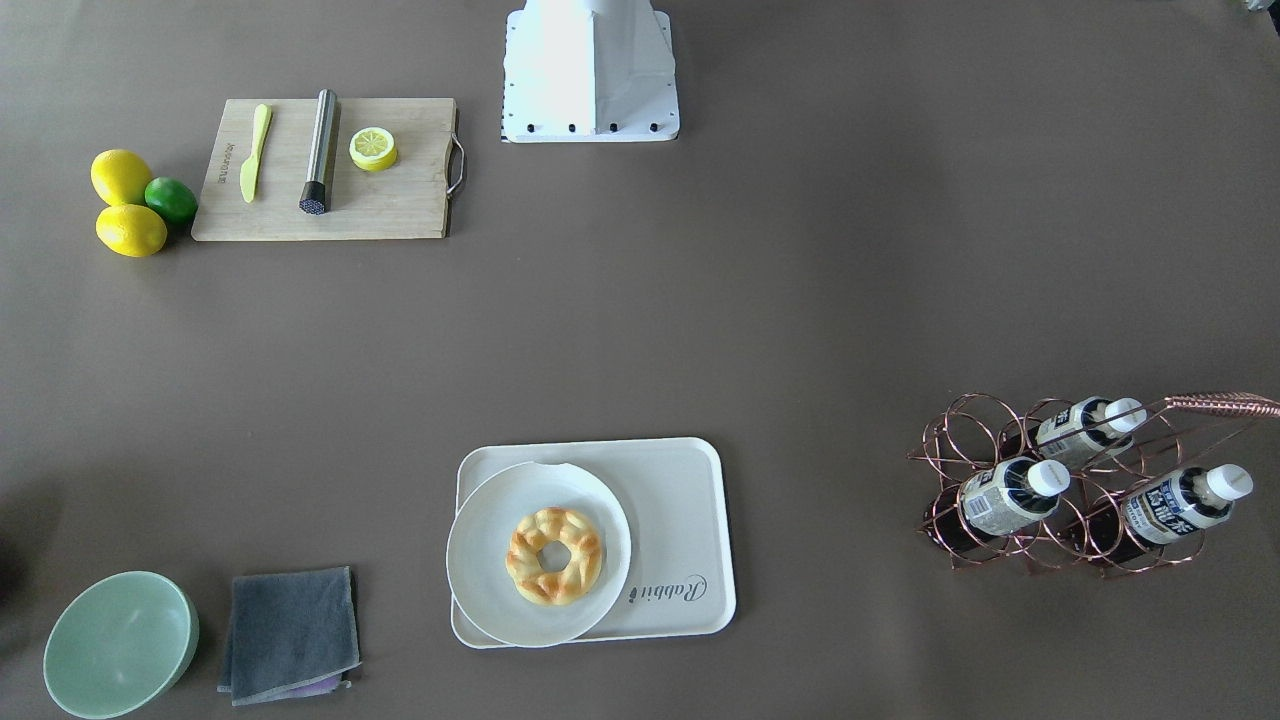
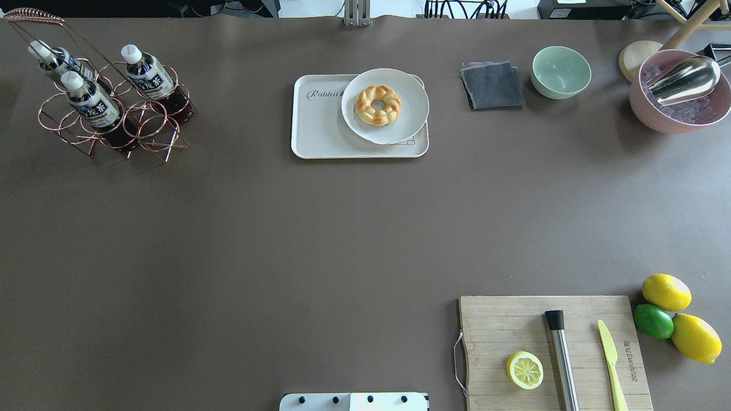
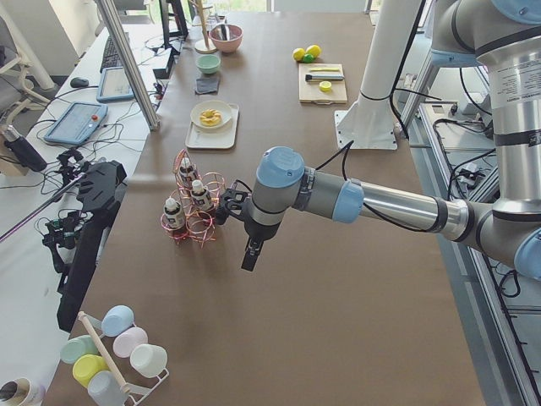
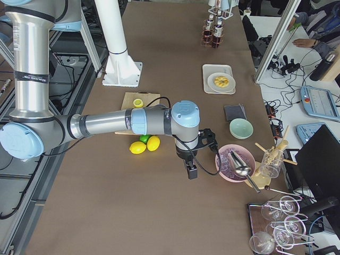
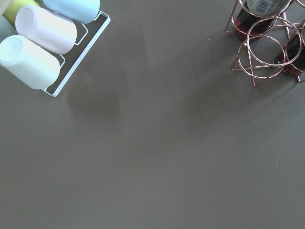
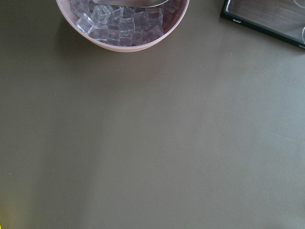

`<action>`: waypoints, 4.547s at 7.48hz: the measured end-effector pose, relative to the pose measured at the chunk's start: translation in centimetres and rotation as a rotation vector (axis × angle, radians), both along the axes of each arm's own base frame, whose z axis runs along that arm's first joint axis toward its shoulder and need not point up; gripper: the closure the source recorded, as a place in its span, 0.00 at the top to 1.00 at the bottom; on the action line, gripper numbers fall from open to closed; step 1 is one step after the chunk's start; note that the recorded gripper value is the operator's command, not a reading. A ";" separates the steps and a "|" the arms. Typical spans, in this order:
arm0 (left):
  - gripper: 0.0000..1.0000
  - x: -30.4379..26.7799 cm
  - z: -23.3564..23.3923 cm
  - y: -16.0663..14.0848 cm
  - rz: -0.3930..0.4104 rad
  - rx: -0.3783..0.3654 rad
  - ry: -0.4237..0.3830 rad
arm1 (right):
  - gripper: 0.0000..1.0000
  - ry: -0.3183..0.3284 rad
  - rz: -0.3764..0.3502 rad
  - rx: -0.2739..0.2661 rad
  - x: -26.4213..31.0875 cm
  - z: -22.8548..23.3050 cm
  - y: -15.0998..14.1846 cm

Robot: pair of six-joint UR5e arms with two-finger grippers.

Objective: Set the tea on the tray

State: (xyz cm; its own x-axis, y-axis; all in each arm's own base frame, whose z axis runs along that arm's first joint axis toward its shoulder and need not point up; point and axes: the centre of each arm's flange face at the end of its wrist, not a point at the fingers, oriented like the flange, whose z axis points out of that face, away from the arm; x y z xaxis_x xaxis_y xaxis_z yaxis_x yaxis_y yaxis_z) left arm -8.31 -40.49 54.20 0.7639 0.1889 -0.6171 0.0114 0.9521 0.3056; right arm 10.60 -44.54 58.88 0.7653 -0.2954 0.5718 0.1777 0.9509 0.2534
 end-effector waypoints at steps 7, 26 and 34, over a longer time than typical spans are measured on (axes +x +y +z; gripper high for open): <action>0.98 12.9 -11.7 -6.8 -0.097 0.122 0.217 | 1.00 -0.044 -0.002 -0.022 -0.5 0.8 0.5; 0.43 24.2 -10.1 -16.9 -0.131 0.257 0.199 | 1.00 -0.038 -0.003 -0.003 -0.5 0.0 -0.2; 0.00 21.0 -16.7 -16.8 -0.158 0.206 0.201 | 1.00 -0.034 -0.003 0.003 -0.4 -0.3 -0.3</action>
